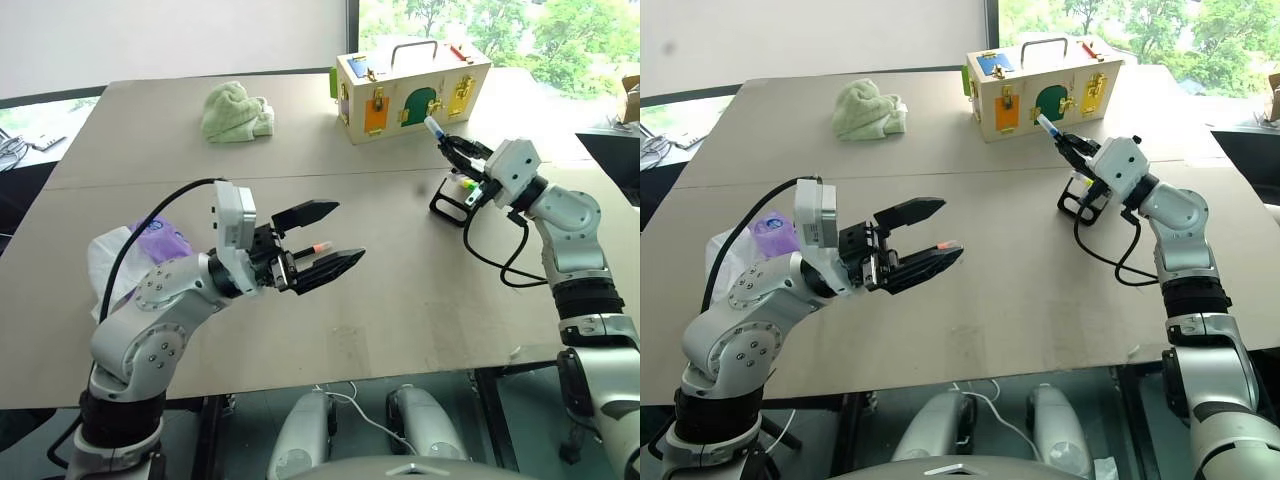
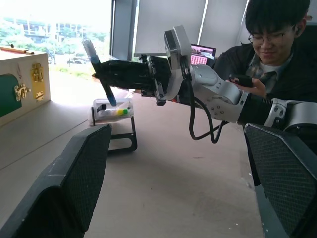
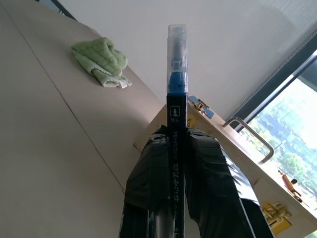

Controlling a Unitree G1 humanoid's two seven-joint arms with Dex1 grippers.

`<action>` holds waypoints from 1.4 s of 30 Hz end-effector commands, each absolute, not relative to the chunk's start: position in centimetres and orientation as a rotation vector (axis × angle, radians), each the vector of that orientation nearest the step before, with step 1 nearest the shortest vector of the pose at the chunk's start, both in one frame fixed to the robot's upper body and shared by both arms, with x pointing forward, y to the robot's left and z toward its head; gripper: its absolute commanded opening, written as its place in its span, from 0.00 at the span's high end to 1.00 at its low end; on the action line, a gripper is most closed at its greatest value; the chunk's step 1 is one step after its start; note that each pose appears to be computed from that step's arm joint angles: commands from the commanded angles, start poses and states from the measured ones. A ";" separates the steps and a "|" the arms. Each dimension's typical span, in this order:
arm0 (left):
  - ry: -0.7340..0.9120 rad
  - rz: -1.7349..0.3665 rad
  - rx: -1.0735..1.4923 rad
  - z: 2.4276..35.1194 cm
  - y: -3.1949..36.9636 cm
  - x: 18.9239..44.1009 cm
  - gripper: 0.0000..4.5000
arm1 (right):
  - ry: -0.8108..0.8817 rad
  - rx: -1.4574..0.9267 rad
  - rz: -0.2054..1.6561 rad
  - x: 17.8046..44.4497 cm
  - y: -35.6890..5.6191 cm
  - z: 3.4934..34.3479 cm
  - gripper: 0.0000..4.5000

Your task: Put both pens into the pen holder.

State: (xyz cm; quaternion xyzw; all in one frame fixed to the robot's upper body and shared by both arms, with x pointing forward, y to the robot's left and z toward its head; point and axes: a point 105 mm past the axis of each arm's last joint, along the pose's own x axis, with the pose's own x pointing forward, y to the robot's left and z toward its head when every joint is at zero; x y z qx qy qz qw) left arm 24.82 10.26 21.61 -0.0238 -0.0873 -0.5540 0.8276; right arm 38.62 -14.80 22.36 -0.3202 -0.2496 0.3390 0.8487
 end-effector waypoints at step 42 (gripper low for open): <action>0.673 -0.984 0.619 13.6 15.1 36.7 0.00 | 0.144 -0.412 1.106 23.7 -13.3 16.7 0.02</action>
